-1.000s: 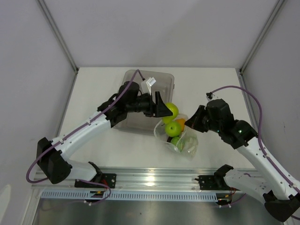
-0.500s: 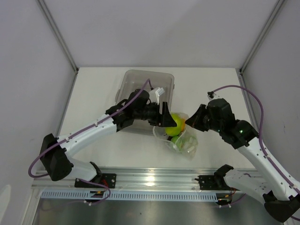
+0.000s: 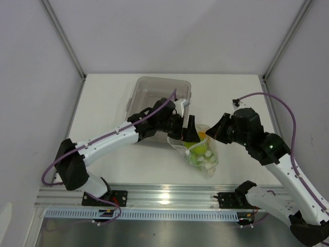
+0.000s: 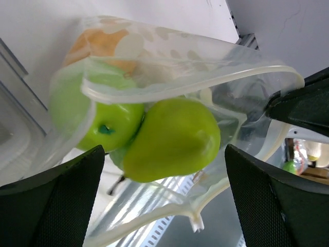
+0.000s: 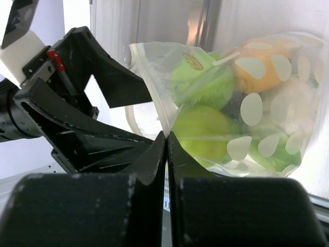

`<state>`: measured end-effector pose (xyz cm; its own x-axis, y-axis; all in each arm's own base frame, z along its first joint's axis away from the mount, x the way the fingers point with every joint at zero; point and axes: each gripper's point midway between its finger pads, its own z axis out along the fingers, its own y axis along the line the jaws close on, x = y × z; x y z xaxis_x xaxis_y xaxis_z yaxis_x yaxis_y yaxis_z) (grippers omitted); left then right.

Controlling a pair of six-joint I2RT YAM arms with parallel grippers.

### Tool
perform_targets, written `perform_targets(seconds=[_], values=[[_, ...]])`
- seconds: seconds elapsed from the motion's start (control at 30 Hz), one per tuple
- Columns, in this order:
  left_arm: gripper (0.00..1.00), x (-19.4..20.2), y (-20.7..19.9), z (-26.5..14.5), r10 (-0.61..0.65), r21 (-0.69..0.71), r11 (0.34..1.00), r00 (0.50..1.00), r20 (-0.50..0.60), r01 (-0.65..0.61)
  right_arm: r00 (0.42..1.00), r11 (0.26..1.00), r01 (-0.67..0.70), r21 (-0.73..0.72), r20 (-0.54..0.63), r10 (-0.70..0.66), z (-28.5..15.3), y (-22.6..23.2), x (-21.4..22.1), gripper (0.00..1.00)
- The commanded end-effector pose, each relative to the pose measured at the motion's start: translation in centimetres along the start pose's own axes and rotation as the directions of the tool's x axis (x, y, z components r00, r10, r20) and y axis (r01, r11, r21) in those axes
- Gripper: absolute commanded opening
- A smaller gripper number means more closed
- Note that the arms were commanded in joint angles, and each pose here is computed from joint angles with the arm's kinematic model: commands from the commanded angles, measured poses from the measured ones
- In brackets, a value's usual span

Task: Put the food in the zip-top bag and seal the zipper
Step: Place the fake fruit in the zipper food storage bag.

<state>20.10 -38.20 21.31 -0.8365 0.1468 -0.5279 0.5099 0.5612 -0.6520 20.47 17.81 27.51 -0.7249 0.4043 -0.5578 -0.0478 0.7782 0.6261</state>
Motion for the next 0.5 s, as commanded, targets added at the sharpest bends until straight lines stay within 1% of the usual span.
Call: perform_targets(seconds=[0.0, 0.07, 0.13, 0.17, 0.2, 0.27, 0.3, 0.37, 0.4, 0.47], values=[[1.0, -2.3, -1.5, -2.6, 0.104, -0.006, 0.995, 0.988, 0.11, -0.104, 0.998, 0.999, -0.002, -0.034, 0.069, 0.004, -1.5, 0.7, -1.6, 0.0], [1.0, -2.9, -1.9, -4.0, 0.141, -0.015, 0.99, 0.976, 0.163, -0.141, 0.998, 1.0, -0.003, -0.031, 0.068, 0.006, -1.7, 0.4, -1.3, 0.0], [1.0, -3.8, -1.4, -5.2, 0.187, -0.07, 0.982, 0.959, 0.215, -0.176, 0.998, 1.0, -0.006, -0.018, 0.059, 0.007, -1.5, -0.2, -0.9, 0.0], [1.0, -4.4, -1.7, -6.5, 0.21, -0.085, 0.977, 0.945, 0.251, -0.195, 0.998, 1.0, -0.008, -0.013, 0.06, 0.008, -1.6, -0.4, -0.8, 0.0], [0.99, -4.7, -1.5, -7.1, 0.241, -0.111, 0.97, 0.933, 0.267, -0.218, 0.998, 1.0, -0.007, -0.009, 0.058, 0.008, -1.8, -0.6, -0.7, 0.0], [0.99, -5.8, -0.6, -8.9, 0.274, -0.202, 0.955, 0.905, 0.324, -0.217, 0.999, 1.0, -0.008, 0.003, 0.051, 0.008, -1.9, -1.1, -0.4, 0.0], [1.0, -5.9, -0.8, -9.4, 0.279, -0.204, 0.954, 0.903, 0.328, -0.221, 0.999, 1.0, -0.009, 0.003, 0.053, 0.008, -2.1, -1.1, -0.3, 0.0], [1.0, -6.9, -0.1, -10.7, 0.292, -0.268, 0.942, 0.886, 0.361, -0.201, 0.999, 1.0, -0.011, 0.005, 0.053, 0.011, -2.1, -1.4, -0.1, 0.0], [0.99, -6.7, 0.8, -10.9, 0.287, -0.298, 0.936, 0.894, 0.345, -0.186, 0.998, 1.0, -0.011, 0.0, 0.057, 0.011, -2.3, -1.4, -0.1, 0.0], [0.99, -6.6, 1.3, -11.2, 0.283, -0.307, 0.935, 0.898, 0.337, -0.179, 0.999, 1.0, -0.013, 0.005, 0.053, 0.012, -2.3, -1.6, 0.1, 0.0]])
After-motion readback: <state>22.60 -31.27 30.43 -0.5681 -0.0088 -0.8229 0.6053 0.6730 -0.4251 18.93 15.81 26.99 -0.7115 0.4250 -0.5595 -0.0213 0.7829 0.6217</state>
